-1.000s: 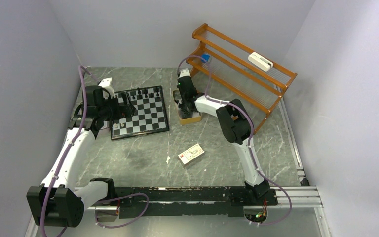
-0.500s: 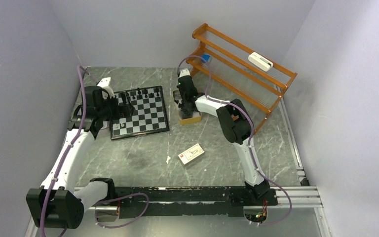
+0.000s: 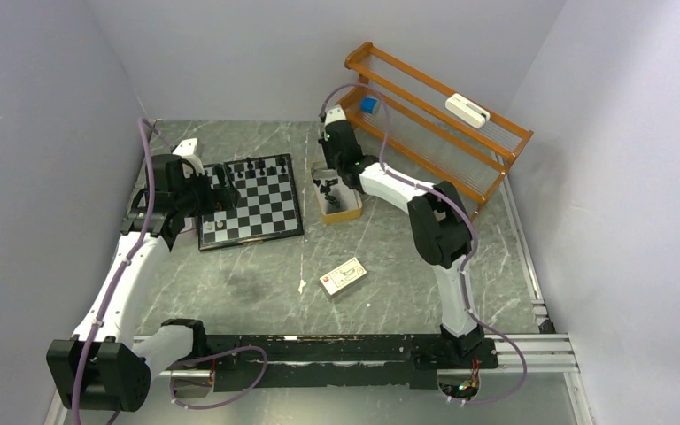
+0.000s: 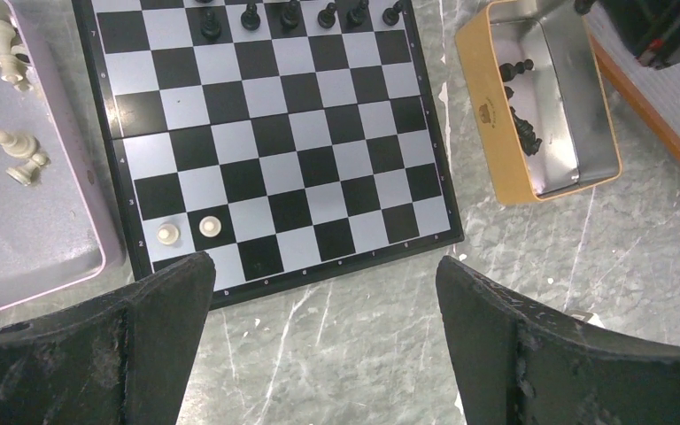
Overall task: Set up the chess pieces on the board
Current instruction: Pick up the chess piece from the storage box, then place the chess piece on the chessboard.
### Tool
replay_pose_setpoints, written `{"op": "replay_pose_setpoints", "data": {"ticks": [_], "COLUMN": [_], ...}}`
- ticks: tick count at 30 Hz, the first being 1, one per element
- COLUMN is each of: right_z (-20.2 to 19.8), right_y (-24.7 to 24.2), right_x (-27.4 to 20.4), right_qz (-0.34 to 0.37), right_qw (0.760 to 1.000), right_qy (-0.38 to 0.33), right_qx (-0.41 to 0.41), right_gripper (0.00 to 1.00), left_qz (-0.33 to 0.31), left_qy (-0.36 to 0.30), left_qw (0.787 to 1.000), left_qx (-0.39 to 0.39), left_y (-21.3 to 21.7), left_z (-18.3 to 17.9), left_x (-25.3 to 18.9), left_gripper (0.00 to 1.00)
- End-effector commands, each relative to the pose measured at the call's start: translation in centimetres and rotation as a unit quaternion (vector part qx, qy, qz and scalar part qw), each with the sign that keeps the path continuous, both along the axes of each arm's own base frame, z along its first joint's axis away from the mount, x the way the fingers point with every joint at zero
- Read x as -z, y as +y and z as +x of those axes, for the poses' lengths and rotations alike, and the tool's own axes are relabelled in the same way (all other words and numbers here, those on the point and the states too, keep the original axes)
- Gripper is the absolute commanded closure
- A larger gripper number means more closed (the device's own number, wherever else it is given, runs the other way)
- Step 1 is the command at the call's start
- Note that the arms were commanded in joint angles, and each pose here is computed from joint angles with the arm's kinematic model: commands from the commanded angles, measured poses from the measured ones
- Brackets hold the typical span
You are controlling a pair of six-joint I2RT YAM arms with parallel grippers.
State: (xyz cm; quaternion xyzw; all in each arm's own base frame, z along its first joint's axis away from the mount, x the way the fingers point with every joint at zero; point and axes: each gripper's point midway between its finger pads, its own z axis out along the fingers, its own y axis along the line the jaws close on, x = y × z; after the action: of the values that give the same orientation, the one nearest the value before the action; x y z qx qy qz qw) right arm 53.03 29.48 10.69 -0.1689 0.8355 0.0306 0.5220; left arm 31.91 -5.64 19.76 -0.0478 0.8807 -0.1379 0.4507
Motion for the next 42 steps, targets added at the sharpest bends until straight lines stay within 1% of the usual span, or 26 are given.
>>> {"op": "replay_pose_setpoints", "data": {"ticks": [1, 7, 12, 16, 25, 32, 38, 42], "right_z": [-1.7, -4.6, -6.6, -7.6, -9.0, -8.9, -9.1, -9.0], "right_y": [1.8, 5.2, 8.4, 11.1, 16.5, 17.8, 17.7, 17.5], "right_x": [-3.8, -5.8, -6.5, -5.5, -1.0, 1.6, 3.6, 3.6], "right_qz": [0.029, 0.07, 0.082, 0.071, 0.048, 0.021, -0.002, -0.003], "right_qw": [0.999, 0.994, 0.989, 0.987, 0.982, 0.982, 0.982, 0.983], "right_qy": [-0.011, -0.005, -0.01, -0.012, -0.002, -0.005, -0.005, -0.005], "right_qx": [-0.035, -0.088, -0.122, -0.141, -0.182, -0.187, -0.19, -0.184], "right_gripper": [0.96, 0.96, 0.95, 0.95, 0.94, 0.93, 0.9, 0.82], "left_qz": [0.011, 0.015, 0.018, 0.016, 0.017, 0.018, 0.017, 0.019], "left_qy": [-0.013, -0.018, -0.02, -0.023, -0.025, -0.028, -0.022, -0.02], "left_qw": [1.0, 1.0, 0.999, 0.999, 0.999, 0.999, 0.999, 0.999], "left_qx": [-0.003, -0.014, -0.02, -0.017, -0.018, -0.024, -0.021, -0.022], "left_y": [0.2, 0.6, 0.9, 0.7, 0.8, 1.0, 0.8, 0.9], "left_z": [0.1, 0.1, 0.0, 0.0, 0.0, -0.1, 0.0, 0.0], "left_x": [-0.4, -0.7, -0.9, -1.0, -1.1, -1.3, -1.0, -0.8], "left_gripper": [0.0, 0.0, 0.0, 0.0, 0.0, 0.0, 0.0, 0.0]}}
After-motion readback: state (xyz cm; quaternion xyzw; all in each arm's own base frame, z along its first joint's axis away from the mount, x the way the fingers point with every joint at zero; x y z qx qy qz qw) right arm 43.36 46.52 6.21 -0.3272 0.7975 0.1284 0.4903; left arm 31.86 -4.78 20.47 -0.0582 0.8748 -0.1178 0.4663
